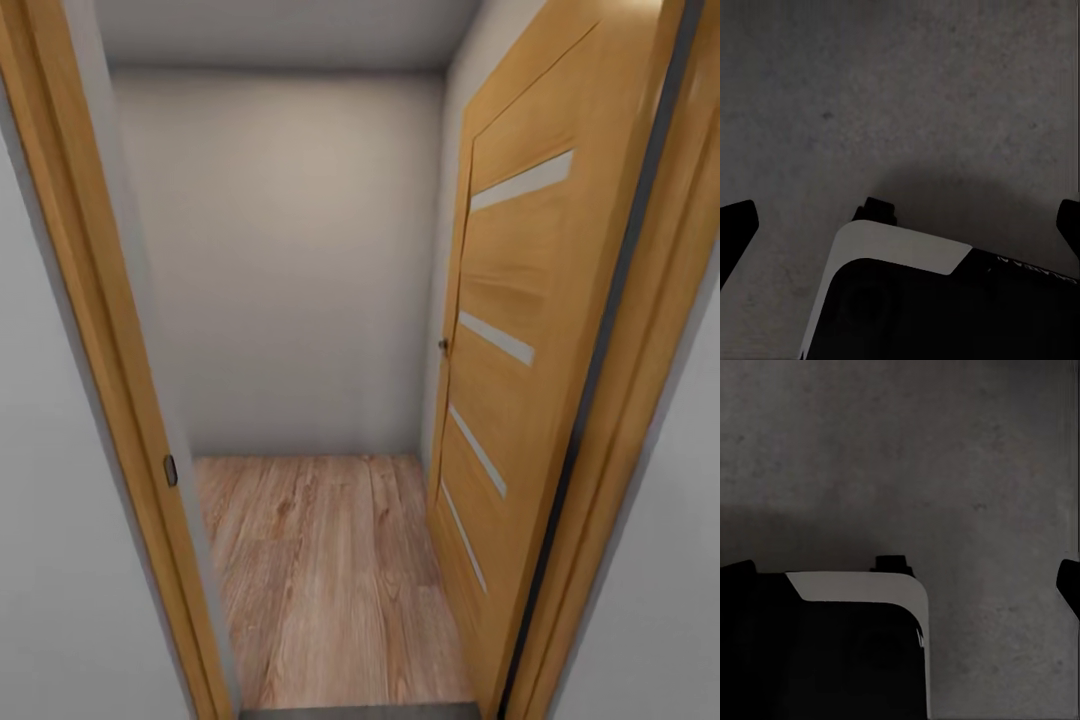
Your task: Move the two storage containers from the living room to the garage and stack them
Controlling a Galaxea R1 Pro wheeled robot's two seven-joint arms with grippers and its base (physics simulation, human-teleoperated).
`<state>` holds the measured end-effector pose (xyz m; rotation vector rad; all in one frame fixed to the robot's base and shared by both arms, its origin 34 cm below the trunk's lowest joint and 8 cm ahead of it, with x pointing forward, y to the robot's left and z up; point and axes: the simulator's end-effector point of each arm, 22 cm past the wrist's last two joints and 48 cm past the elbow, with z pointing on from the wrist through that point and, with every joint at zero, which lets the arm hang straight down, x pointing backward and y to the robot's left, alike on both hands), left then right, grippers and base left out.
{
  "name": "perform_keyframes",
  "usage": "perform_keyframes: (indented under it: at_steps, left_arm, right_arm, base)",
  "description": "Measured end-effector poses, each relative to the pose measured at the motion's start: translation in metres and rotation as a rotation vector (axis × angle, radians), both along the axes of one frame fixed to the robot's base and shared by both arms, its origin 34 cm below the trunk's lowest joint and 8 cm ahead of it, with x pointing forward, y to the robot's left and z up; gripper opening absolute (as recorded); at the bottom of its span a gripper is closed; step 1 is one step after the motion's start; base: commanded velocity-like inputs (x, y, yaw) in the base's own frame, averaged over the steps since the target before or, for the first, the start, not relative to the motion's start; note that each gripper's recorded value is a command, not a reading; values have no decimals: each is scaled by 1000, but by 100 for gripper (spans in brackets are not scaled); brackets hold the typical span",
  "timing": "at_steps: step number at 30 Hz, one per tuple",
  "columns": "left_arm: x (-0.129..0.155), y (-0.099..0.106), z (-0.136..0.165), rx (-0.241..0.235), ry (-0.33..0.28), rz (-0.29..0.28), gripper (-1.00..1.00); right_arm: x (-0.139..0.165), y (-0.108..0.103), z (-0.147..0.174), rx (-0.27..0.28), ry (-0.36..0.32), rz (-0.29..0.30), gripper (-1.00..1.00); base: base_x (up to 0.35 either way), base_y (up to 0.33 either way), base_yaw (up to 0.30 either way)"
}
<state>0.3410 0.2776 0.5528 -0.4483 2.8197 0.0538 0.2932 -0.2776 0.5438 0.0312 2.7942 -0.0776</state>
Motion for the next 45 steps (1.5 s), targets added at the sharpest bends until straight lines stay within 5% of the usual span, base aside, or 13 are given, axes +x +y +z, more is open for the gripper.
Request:
perform_keyframes:
  at_steps: [45]
  left_arm:
    - [0, 2, 0, 2, 1, 3, 100]
  right_arm:
    - [0, -1, 0, -2, 1, 3, 100]
  base:
    - [317, -26, 0]
